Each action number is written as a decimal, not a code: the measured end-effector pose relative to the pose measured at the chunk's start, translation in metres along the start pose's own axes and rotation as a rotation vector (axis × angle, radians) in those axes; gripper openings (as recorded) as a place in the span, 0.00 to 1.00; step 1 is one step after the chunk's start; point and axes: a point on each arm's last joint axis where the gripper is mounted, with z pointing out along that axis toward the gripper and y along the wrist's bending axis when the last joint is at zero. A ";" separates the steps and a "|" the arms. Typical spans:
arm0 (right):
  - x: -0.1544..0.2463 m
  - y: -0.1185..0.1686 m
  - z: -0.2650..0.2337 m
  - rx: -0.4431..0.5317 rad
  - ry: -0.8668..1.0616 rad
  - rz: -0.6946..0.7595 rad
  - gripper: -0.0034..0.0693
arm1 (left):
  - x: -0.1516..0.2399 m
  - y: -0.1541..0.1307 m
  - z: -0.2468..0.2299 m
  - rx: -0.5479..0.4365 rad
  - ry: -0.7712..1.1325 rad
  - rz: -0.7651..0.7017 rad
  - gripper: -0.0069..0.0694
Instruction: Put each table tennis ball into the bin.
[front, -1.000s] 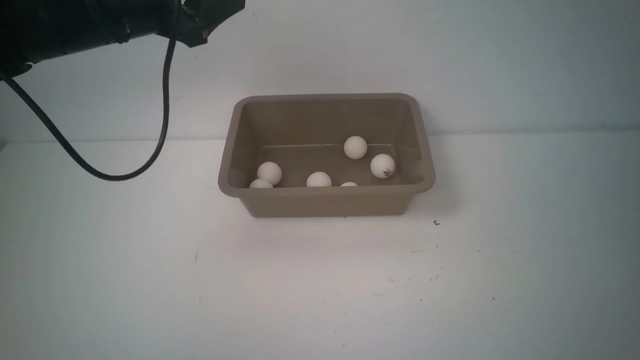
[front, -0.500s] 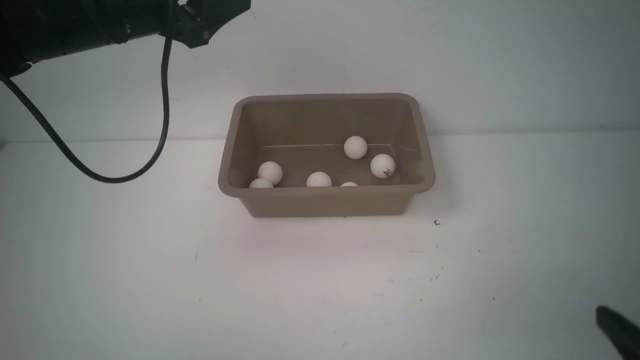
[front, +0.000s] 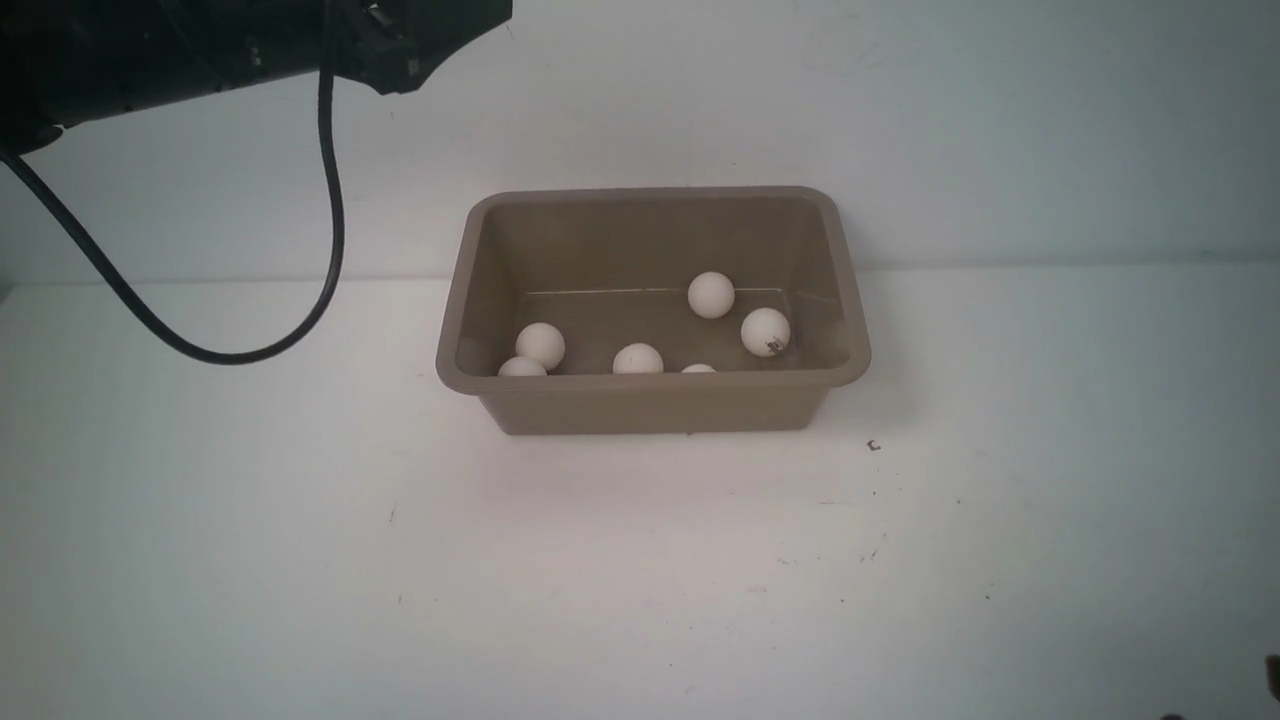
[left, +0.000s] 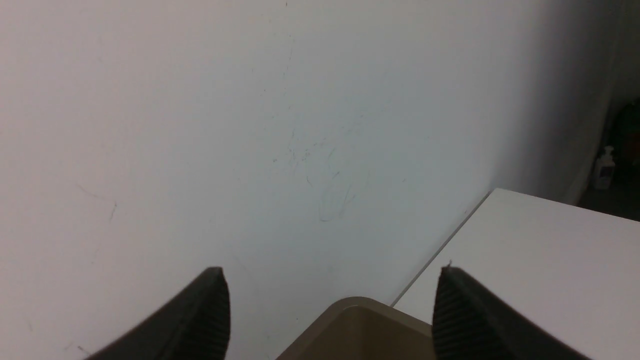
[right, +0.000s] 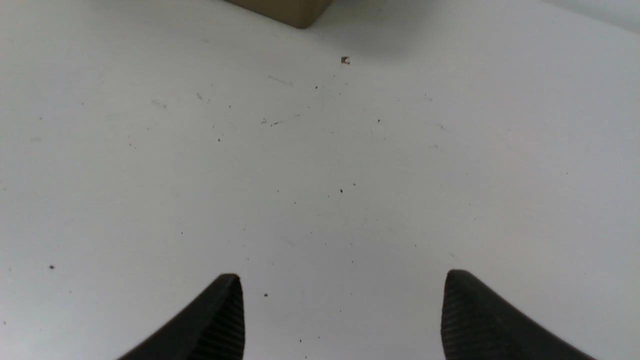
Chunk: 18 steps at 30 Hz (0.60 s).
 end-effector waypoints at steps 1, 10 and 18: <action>-0.002 0.000 -0.001 -0.001 -0.027 0.023 0.71 | 0.000 0.000 0.000 0.000 0.000 -0.009 0.74; -0.010 0.000 -0.020 0.035 -0.222 0.036 0.71 | 0.000 0.000 0.000 0.000 0.000 -0.024 0.74; -0.011 0.002 -0.034 0.056 -0.340 0.034 0.71 | -0.001 -0.002 0.000 0.021 -0.005 -0.052 0.66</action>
